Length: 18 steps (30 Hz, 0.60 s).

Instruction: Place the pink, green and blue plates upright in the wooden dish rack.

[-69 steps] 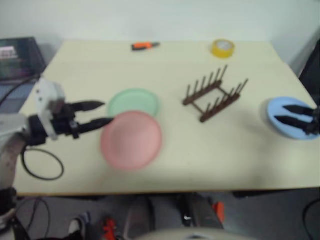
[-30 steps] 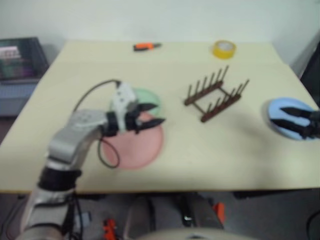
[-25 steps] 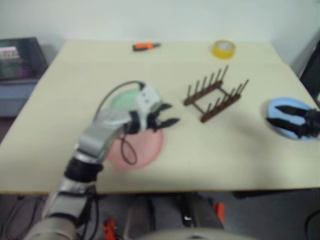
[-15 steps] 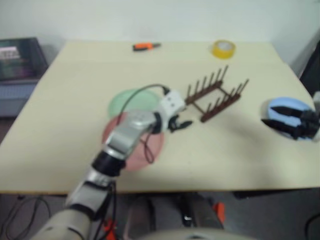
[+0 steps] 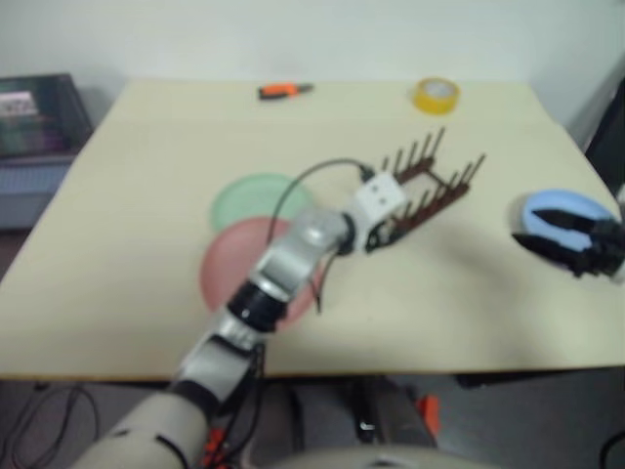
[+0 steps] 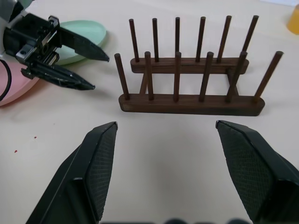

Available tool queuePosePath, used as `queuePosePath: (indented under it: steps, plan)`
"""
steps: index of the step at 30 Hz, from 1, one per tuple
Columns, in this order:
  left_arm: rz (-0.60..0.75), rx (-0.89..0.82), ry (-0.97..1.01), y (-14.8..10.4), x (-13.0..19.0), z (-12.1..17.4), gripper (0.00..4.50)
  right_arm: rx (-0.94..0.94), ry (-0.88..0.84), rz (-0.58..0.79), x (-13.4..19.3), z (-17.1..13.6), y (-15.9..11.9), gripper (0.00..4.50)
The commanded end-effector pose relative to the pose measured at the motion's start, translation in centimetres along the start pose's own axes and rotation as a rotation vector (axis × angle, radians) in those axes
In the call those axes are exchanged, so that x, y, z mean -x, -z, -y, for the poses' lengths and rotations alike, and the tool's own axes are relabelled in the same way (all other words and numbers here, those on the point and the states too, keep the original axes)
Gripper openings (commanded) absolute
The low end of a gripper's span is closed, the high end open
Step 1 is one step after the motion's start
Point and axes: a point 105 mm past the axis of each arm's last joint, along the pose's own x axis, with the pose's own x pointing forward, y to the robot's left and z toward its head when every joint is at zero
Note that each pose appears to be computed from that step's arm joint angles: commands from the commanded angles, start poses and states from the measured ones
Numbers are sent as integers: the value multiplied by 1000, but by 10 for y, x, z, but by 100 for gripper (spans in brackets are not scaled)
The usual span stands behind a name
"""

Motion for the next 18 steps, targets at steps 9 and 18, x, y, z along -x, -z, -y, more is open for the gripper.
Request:
queuePosePath:
  steps: [9,18]
  plan:
    - [23,-27,-29,-28,30,-20,446,25,15,34,2,0,-9,371]
    - [125,185,30,-80,46,-23,446,13,28,45,-1,1,-4,371]
